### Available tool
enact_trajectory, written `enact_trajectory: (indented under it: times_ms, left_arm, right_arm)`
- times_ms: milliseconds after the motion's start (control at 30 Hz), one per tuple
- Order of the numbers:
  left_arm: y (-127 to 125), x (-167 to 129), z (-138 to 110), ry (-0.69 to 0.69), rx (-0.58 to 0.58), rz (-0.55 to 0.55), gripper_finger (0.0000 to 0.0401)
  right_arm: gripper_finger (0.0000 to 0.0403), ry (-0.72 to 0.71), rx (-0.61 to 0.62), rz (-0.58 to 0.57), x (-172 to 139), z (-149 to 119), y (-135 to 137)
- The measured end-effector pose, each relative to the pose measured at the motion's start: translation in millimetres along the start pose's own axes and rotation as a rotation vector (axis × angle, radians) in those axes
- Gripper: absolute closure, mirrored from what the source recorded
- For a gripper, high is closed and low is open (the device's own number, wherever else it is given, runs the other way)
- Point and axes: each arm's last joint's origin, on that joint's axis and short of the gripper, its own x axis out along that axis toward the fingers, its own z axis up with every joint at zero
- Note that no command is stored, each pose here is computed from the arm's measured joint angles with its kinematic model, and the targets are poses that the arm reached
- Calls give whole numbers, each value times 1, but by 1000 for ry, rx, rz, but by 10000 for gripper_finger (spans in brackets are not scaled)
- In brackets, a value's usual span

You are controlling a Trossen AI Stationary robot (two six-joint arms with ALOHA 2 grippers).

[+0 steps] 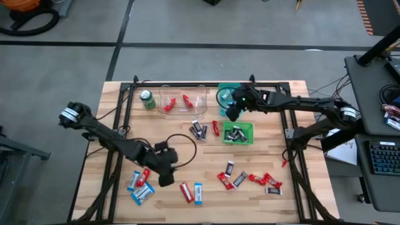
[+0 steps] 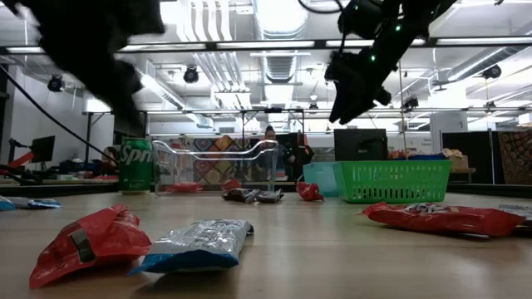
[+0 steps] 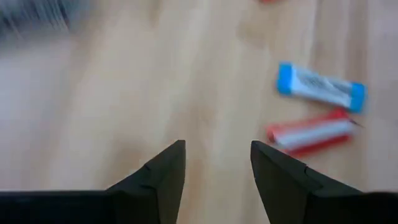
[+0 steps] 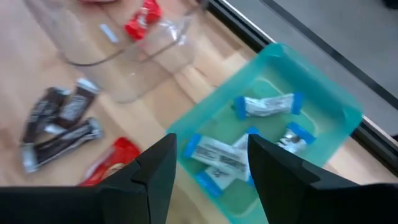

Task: Sort candy
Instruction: Put the red chocolate bar into the transparent bin

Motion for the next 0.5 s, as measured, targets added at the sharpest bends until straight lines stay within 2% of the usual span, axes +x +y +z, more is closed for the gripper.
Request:
enact_trajectory:
  times_ms: [100, 200, 333, 500]
  left_arm:
    - [1, 0, -13, 185, -246, -17, 236]
    - [-1, 2, -30, 371, -389, 31, 236]
    - [0, 1, -52, 523, -480, 191, 236]
    - [4, -7, -60, 560, -522, 368, 236]
  right_arm:
    - [221, -9, -13, 28, -5, -1, 10]
    - [220, -13, -31, 49, -7, -3, 18]
    - [221, -16, -40, 69, -9, -5, 25]
    - [223, -15, -45, 85, -11, -7, 31]
